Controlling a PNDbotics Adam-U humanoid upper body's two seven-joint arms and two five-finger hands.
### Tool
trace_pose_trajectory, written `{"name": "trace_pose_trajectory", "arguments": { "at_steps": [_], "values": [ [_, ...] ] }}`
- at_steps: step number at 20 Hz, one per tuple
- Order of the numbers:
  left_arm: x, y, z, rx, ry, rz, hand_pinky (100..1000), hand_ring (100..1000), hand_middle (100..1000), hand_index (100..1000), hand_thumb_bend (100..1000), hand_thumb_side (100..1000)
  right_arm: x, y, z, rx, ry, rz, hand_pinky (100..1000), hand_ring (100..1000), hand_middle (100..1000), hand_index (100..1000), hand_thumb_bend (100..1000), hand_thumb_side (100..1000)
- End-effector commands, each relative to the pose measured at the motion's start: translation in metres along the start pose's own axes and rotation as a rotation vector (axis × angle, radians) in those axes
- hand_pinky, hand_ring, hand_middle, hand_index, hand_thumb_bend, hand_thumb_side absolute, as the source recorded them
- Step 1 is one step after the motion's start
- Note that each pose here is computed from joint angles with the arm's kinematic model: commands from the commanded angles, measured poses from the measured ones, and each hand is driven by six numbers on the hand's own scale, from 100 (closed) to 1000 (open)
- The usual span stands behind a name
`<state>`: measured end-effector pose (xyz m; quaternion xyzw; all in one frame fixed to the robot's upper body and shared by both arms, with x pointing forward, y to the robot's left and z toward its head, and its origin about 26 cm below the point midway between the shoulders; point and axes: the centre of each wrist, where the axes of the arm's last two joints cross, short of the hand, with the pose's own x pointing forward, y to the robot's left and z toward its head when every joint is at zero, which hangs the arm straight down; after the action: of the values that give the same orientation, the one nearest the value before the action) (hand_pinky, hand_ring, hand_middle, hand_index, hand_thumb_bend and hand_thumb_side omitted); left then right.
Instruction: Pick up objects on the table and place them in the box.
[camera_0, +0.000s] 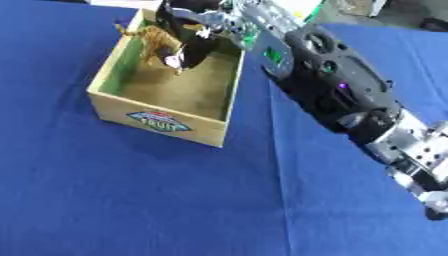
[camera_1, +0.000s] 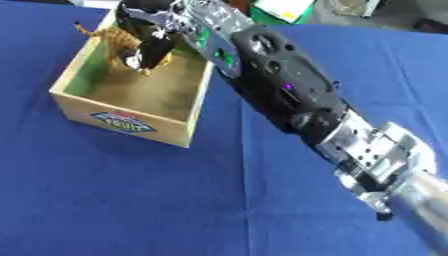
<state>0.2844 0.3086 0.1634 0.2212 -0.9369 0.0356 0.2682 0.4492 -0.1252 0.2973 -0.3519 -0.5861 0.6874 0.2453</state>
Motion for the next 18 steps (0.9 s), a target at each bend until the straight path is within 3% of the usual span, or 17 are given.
{"name": "trace_pose_trajectory", "arguments": {
  "at_steps": [1, 3, 6, 10, 16, 17, 18],
  "values": [
    [0.005, -0.001, -0.005, -0.004, -0.027, 0.01, 564, 528, 525, 746, 100, 647, -0.003, -0.006, 0.0, 0.007, 0.007, 0.003, 761, 700, 471, 594, 100, 466],
    [0.005, -0.001, -0.005, -0.004, -0.026, 0.01, 564, 528, 525, 746, 100, 648, -0.003, -0.004, -0.002, 0.021, 0.006, 0.0, 769, 726, 504, 630, 100, 488],
    [0.005, 0.0, -0.005, -0.003, -0.025, 0.011, 565, 528, 524, 745, 100, 648, -0.004, -0.002, -0.003, 0.072, 0.001, 0.012, 790, 764, 623, 748, 100, 642],
    [0.005, 0.0, -0.005, -0.003, -0.024, 0.012, 565, 528, 524, 745, 100, 648, -0.005, -0.003, -0.003, 0.104, 0.004, 0.041, 808, 790, 693, 802, 100, 697],
    [0.005, 0.0, -0.004, -0.003, -0.02, 0.01, 566, 527, 525, 745, 100, 649, -0.01, -0.008, 0.001, 0.121, 0.01, 0.032, 828, 805, 721, 821, 100, 740],
    [0.005, 0.0, -0.003, -0.004, -0.019, 0.009, 566, 527, 524, 745, 100, 651, -0.011, -0.014, 0.005, 0.096, 0.009, 0.028, 828, 801, 719, 815, 100, 870],
    [0.004, 0.0, -0.003, -0.004, -0.018, 0.008, 566, 527, 525, 745, 100, 649, -0.011, -0.021, 0.01, 0.061, 0.009, 0.024, 829, 797, 709, 809, 100, 769]
  ]
}}
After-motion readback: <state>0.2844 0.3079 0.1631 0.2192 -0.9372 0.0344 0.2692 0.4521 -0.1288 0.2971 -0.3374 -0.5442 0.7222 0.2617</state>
